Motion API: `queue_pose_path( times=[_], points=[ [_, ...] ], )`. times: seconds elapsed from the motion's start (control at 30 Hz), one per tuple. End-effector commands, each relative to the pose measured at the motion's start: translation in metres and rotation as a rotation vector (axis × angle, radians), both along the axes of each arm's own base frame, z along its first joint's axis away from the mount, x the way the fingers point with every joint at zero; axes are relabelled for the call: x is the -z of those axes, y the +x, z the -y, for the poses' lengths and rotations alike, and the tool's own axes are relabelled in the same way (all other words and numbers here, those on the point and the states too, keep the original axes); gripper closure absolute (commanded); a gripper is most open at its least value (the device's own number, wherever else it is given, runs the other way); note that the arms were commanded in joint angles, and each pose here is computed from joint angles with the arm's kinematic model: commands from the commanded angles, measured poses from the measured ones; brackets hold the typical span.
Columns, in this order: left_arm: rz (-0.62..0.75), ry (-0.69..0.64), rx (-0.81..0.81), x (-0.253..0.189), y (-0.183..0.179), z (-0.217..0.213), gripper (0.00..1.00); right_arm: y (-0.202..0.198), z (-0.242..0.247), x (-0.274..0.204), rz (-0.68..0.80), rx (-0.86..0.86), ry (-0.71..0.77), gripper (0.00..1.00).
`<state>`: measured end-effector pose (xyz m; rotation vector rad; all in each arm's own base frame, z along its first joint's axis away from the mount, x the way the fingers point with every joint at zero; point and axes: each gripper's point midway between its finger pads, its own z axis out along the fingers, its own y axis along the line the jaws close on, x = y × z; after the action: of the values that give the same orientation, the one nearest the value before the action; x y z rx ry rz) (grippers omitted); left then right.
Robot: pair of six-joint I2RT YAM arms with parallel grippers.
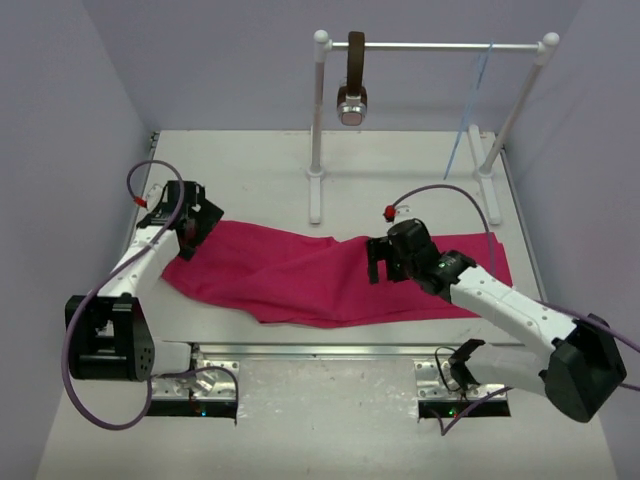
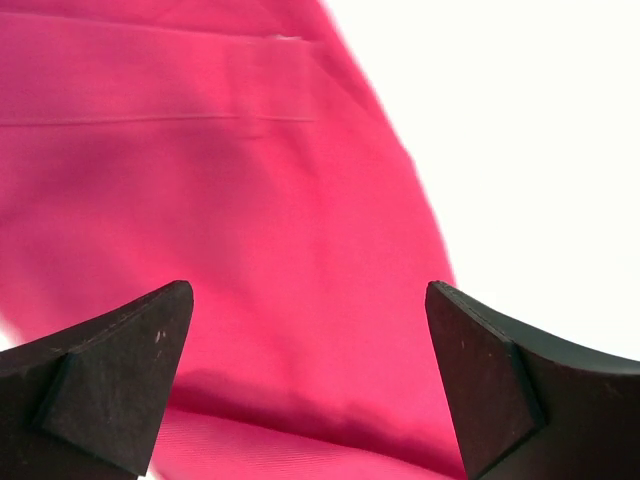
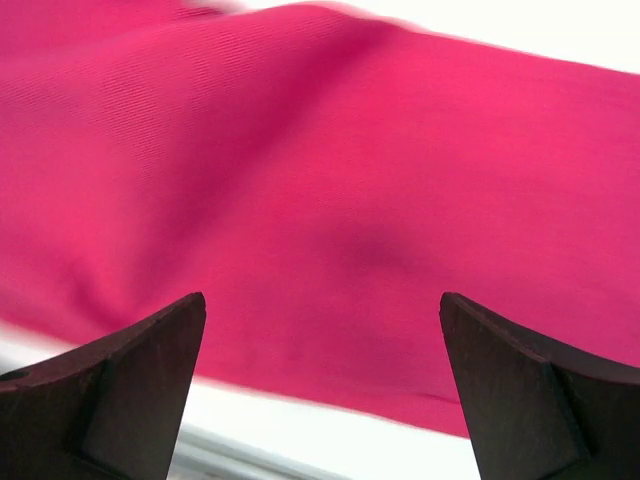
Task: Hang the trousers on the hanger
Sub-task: Fold the trousers at the center of the board.
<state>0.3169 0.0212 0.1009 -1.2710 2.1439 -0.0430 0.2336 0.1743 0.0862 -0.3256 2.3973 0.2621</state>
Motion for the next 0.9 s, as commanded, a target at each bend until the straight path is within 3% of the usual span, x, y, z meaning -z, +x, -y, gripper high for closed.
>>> queue_pose_path(
  times=[0.0,0.1,0.2,0.33,0.47,0.63,0.87],
  points=[
    [-0.021,-0.167,0.147,0.014,0.046,0.037,0.00,0.020,0.076,0.028,-0.038,0.316,-0.117,0.01],
    [-0.163,-0.250,0.112,0.056,0.038,0.048,0.00,0.027,0.082,0.047,-0.118,0.340,-0.081,0.01],
    [-0.218,-0.316,0.035,0.085,0.030,0.054,0.02,0.040,0.089,0.063,-0.170,0.374,-0.083,0.01],
    [-0.309,-0.251,-0.079,0.114,0.024,0.036,0.02,0.029,0.111,0.098,-0.318,0.472,-0.079,0.01],
    [-0.443,-0.141,-0.295,0.133,-0.002,-0.011,0.01,-0.002,0.142,0.120,-0.444,0.659,-0.019,0.01],
    [-0.491,-0.099,-0.474,0.141,-0.019,-0.050,0.00,-0.018,0.176,0.121,-0.469,0.838,-0.090,0.01],
    [-0.427,-0.057,-0.582,0.127,-0.029,-0.071,0.00,-0.023,0.179,0.110,-0.449,0.846,-0.085,0.01]
  ],
)
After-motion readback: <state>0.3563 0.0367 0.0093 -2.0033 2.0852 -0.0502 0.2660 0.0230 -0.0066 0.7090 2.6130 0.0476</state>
